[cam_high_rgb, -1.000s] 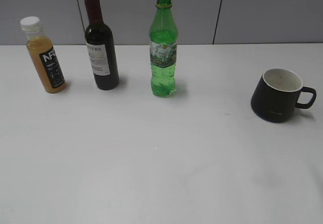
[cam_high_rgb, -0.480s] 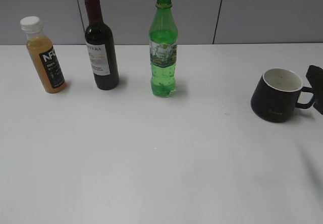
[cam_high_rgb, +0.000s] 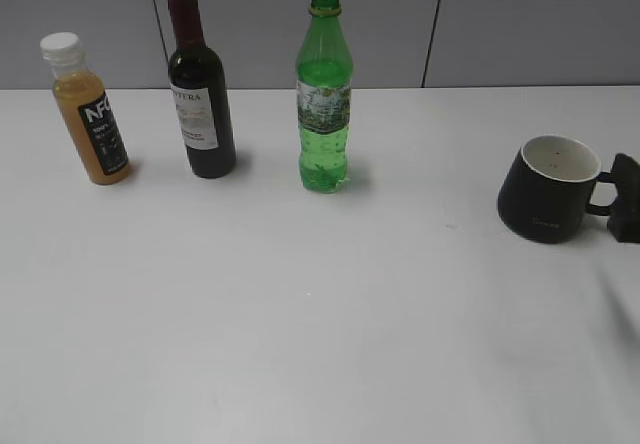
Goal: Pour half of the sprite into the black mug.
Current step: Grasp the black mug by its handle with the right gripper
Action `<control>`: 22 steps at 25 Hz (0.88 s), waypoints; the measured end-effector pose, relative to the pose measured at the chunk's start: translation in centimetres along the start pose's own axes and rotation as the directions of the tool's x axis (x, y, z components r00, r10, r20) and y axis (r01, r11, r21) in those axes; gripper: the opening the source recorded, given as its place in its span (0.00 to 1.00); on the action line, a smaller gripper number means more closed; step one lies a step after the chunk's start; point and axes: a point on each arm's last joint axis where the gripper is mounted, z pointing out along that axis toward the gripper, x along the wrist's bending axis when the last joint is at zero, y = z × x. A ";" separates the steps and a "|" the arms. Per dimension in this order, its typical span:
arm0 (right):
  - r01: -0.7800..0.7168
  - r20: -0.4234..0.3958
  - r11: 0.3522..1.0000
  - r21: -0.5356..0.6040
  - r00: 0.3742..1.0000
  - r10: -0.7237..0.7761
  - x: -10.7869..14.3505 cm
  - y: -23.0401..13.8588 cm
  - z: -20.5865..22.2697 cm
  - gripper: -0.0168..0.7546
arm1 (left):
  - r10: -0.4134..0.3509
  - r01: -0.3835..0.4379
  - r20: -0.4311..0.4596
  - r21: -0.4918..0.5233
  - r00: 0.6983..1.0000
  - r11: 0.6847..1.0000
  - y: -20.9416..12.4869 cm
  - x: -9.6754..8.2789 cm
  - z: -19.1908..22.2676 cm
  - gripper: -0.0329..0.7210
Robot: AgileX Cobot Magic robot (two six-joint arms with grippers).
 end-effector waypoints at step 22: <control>-0.060 0.114 0.976 0.209 0.993 0.037 -1.5 -5.1 1.2 0.79 | 0.000 0.000 0.000 0.000 1.000 1.000 0.0 0.0 0.0 0.36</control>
